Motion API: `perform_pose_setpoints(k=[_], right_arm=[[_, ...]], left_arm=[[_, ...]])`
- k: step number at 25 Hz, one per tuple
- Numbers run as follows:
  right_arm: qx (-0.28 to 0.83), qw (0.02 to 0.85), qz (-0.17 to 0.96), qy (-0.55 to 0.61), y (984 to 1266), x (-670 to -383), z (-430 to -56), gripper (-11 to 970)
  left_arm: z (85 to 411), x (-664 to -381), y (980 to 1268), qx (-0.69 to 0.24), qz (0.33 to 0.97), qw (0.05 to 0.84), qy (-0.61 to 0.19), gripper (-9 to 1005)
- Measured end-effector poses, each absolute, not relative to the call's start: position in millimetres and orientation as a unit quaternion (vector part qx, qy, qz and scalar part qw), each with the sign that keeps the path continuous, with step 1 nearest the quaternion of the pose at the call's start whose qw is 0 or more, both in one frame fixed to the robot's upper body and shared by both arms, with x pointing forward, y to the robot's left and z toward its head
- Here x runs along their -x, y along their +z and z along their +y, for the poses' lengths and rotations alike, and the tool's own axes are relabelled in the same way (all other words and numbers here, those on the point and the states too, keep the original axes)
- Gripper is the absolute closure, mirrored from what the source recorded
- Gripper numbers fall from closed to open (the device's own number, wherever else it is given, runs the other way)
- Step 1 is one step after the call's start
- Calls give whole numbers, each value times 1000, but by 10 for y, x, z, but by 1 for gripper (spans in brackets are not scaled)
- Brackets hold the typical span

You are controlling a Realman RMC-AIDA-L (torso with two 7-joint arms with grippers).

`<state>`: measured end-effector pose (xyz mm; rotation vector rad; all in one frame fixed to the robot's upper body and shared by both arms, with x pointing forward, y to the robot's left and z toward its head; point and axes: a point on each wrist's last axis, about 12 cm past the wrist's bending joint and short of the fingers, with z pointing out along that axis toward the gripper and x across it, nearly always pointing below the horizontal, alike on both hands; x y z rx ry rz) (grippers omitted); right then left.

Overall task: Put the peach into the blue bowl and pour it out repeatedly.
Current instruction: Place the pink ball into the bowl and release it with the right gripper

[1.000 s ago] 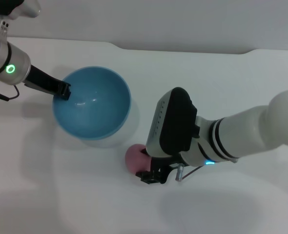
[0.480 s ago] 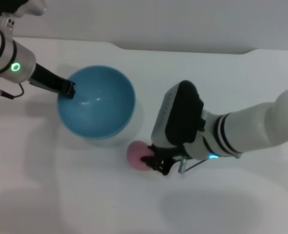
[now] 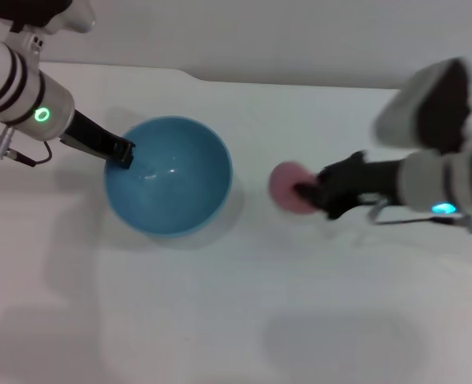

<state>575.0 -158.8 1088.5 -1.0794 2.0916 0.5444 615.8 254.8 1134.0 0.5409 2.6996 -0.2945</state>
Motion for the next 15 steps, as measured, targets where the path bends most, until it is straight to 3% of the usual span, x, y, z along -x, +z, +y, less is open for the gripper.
perform_pose_setpoints(k=[4, 7, 15], right_arm=[[345, 396, 823, 214, 11064, -5836, -2044, 834], [346, 408, 816, 218, 11205, -5859, -2177, 864], [464, 430, 739, 230, 11766, -5814, -1904, 898]], left_arm=[[2446, -6171, 11295, -206, 956, 179, -104, 997], [2173, -6175, 11227, -243, 950, 154, -120, 997], [1704, -6137, 11245, -302, 931, 144, -144, 997]])
